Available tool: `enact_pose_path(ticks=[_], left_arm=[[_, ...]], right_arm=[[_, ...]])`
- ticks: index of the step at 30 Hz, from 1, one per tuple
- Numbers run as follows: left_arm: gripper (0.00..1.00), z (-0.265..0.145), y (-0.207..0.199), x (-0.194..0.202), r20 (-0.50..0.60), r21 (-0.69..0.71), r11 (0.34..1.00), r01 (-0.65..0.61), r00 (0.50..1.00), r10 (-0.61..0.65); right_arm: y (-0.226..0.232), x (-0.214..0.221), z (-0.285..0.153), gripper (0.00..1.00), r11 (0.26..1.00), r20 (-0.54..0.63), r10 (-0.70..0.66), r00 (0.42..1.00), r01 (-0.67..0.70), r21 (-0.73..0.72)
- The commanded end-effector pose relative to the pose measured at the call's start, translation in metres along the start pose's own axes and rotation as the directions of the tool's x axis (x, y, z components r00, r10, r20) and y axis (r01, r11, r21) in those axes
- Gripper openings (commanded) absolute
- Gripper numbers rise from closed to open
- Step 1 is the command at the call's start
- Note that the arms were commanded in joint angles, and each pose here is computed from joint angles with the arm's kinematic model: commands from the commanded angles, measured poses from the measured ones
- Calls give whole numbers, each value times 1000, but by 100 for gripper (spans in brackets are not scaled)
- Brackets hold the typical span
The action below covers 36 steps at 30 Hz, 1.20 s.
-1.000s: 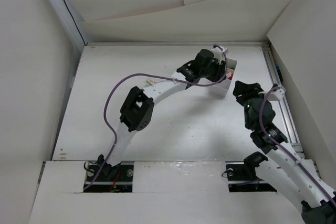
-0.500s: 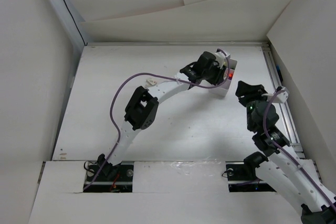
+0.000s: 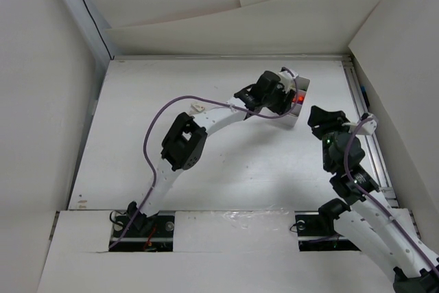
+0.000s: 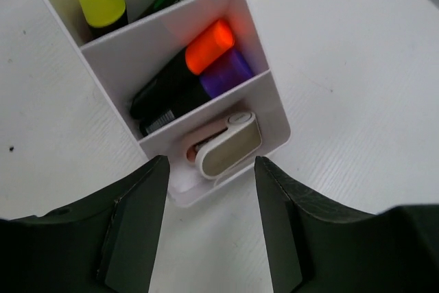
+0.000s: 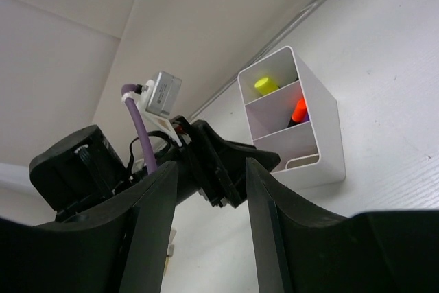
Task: Sort the stationery into containers
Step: Place the stapler in the storage box, then pick up the stationery from the center of the board.
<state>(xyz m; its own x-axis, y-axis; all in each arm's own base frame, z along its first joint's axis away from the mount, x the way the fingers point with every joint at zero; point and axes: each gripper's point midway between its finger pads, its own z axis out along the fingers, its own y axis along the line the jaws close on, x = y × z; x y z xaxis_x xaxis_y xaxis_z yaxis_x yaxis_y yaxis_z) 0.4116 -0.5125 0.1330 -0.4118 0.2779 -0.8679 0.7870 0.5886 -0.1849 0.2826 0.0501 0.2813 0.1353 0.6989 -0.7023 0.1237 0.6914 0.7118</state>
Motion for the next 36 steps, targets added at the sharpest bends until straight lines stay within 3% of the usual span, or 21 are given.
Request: enact_pose_path(ticks=[1,6,8,9,11,12,13,15,16,19,20,24,27,29,36], left_arm=[[50,-40,-12,-57,132,7,999,-33,991,32],[47,-98,-17,-94,271,-28,1000,13,963,-5],[45,-110,-9,-80,280,-68,995,72,959,-50],[44,-132,-9,-91,316,-86,992,98,947,-66],[44,-146,12,-68,315,-165,972,166,943,-108],[43,-155,20,-61,326,-189,955,230,932,-160],[43,-181,40,-68,382,-248,924,292,906,-183],[41,-194,67,-29,364,-316,873,370,898,-249],[41,-210,75,-26,392,-323,843,430,871,-295],[41,-232,119,33,361,-428,746,510,853,-376],[41,-244,139,56,374,-468,689,554,830,-413],[41,-263,167,110,356,-577,583,571,819,-450],[41,-263,175,129,314,-640,552,535,838,-447],[41,-258,177,131,262,-658,567,495,857,-445],[43,-241,191,161,172,-729,531,432,866,-469]], right_arm=[[6,-7,-1,50,999,19,23,1000,-23,-22],[6,-7,-1,50,999,18,23,1000,-23,-23],[6,-7,-1,50,999,18,23,1000,-23,-23],[6,-7,-1,46,999,18,23,1000,-23,-23],[9,1,-1,38,999,-16,6,1000,-7,-45],[10,4,1,24,999,-24,-7,1000,6,-50],[14,1,0,17,998,-25,-2,1000,1,-61],[17,9,5,9,998,-50,-14,999,11,-65],[17,14,6,9,998,-63,-22,998,18,-64],[22,20,9,9,996,-92,-55,994,47,-80],[22,20,9,11,996,-92,-55,994,48,-80],[30,28,12,22,992,-124,-70,990,56,-114],[31,30,13,34,990,-130,-82,988,66,-122],[26,39,17,39,991,-149,-99,984,84,-105],[35,44,18,44,987,-172,-115,978,94,-128]])
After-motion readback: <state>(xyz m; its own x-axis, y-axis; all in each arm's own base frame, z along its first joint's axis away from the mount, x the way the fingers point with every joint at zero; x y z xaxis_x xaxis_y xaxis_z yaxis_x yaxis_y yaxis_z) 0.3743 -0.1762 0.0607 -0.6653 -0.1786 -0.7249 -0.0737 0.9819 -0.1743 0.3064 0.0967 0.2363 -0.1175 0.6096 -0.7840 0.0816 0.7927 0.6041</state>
